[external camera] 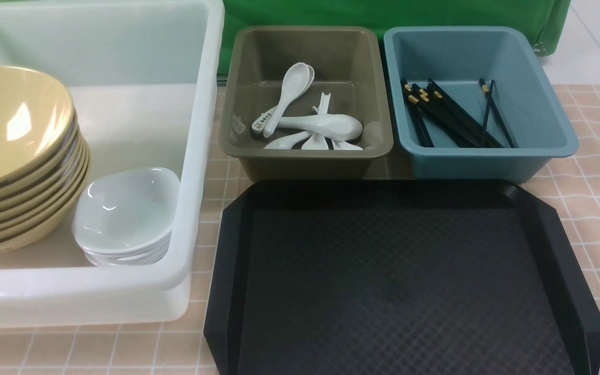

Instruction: On brown table put chopsticks spoon bowls plates into blue grey white boxes.

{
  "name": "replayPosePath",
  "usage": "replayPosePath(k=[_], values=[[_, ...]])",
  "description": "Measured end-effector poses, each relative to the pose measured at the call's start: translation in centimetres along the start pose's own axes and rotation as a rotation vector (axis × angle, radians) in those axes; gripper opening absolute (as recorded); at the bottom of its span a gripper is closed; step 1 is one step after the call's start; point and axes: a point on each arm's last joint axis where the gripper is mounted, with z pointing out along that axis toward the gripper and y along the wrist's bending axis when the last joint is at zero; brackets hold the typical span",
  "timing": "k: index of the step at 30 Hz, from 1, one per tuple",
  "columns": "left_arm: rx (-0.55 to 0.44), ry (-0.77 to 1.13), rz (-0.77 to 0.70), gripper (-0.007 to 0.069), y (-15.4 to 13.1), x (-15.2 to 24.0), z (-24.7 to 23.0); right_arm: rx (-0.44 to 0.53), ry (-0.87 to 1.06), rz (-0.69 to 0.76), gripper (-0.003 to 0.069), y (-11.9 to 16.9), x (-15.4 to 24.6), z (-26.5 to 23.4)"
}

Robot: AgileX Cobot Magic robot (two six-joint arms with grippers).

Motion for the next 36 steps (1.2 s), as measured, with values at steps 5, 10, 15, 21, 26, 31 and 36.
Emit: replayPosePath(k=[5, 10, 15, 21, 26, 31, 36], values=[[0.0, 0.0, 0.0, -0.0007, 0.0, 0.0, 0.0, 0.0, 0.0, 0.0, 0.0058, 0.0, 0.0, 0.0], [0.009, -0.006, 0.0, -0.0007, -0.1, 1.0, 0.2, 0.0, 0.0, 0.0, 0.0064, 0.0, 0.0, 0.0], [-0.035, 0.056, -0.102, -0.0007, -0.5, 4.0, 0.9, 0.0, 0.001, 0.003, 0.007, 0.0, 0.0, 0.0], [-0.029, 0.163, -0.202, -0.0007, -1.1, 8.0, 1.5, 0.0, 0.001, 0.003, 0.0076, 0.0, 0.0, 0.0], [-0.023, 0.255, -0.24, -0.0007, -1.3, 8.7, 1.3, 0.0, 0.001, 0.003, 0.0084, 0.0, 0.0, 0.0], [-0.011, 0.26, -0.216, -0.0007, -1.4, 8.8, 1.3, 0.0, 0.001, 0.004, 0.009, 0.0, 0.0, 0.0], [-0.006, 0.26, -0.187, -0.0007, -1.4, 8.8, 1.3, 0.0, 0.001, 0.004, 0.0096, 0.0, 0.0, 0.0]])
